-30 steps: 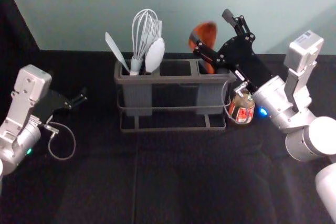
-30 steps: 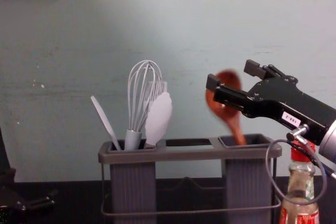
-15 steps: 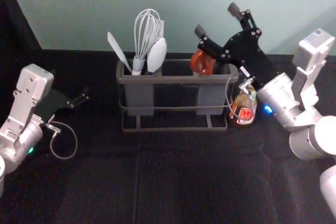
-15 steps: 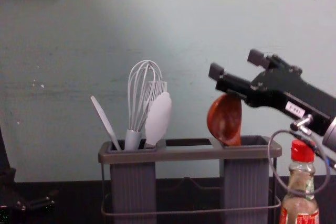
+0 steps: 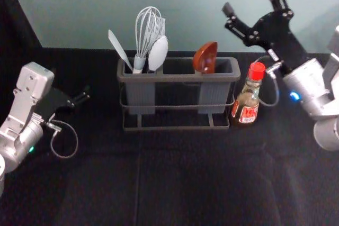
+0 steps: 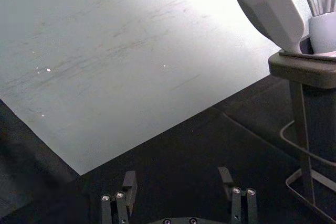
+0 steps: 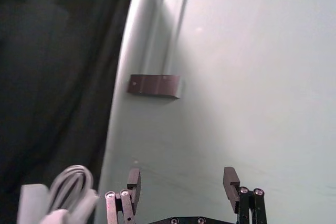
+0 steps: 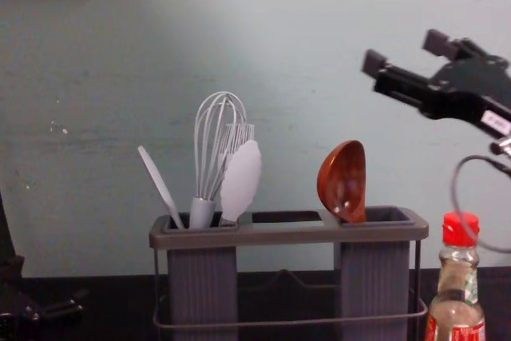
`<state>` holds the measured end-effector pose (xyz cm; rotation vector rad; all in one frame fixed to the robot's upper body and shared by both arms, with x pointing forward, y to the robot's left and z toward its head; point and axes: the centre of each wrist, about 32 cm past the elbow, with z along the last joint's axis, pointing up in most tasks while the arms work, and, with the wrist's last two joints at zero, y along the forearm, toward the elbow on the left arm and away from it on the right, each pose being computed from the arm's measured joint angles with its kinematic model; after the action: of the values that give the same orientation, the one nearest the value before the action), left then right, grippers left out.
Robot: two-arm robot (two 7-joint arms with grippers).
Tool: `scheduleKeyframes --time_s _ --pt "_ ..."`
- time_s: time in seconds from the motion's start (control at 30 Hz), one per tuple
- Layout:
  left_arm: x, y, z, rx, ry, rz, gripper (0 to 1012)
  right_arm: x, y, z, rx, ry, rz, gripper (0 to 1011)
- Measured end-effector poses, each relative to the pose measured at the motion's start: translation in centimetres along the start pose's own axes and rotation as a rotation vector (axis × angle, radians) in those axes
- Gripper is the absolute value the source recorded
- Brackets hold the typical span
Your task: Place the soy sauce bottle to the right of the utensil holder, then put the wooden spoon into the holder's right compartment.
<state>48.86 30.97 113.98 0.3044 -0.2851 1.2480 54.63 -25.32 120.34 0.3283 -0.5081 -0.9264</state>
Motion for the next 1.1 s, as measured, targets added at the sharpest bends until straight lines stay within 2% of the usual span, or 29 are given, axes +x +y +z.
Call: scheduleKeyframes --time_s 0.1,0.33,0.43,0.47,0.57,0.6,0.63,0.77,0.8,0.97,1.1 --pt "0.0 0.0 0.0 0.0 0.0 0.0 1011 1.1 -0.9 0.2 -0.009 -0.016 -0.04 1002" --pt "0.0 0.0 0.0 0.0 0.0 0.0 1011 2.6 -2.6 0.6 -0.045 -0.049 -0.119 1003" --pt "0.0 0.0 0.0 0.0 0.0 0.0 1011 3.0 -3.7 0.8 -0.133 -0.076 -0.172 1003" --pt "0.0 0.0 0.0 0.0 0.0 0.0 1011 3.0 -3.7 0.8 -0.133 -0.076 -0.172 1003" --pt "0.0 0.0 0.0 0.0 0.0 0.0 1011 3.1 -4.8 1.0 -0.243 -0.096 -0.222 1003" --pt "0.0 0.0 0.0 0.0 0.0 0.0 1011 3.1 -4.8 1.0 -0.243 -0.096 -0.222 1003" --pt "0.0 0.0 0.0 0.0 0.0 0.0 1011 3.0 -5.2 0.9 -0.285 -0.099 -0.243 1003" --pt "0.0 0.0 0.0 0.0 0.0 0.0 1011 3.0 -6.3 0.6 -0.376 -0.104 -0.272 1003" --pt "0.0 0.0 0.0 0.0 0.0 0.0 1011 3.0 -6.3 0.6 -0.376 -0.104 -0.272 1002" --pt "0.0 0.0 0.0 0.0 0.0 0.0 1011 2.7 -7.7 -0.2 -0.46 -0.103 -0.272 1003" --pt "0.0 0.0 0.0 0.0 0.0 0.0 1011 2.5 -8.5 -0.7 -0.492 -0.1 -0.273 1003"
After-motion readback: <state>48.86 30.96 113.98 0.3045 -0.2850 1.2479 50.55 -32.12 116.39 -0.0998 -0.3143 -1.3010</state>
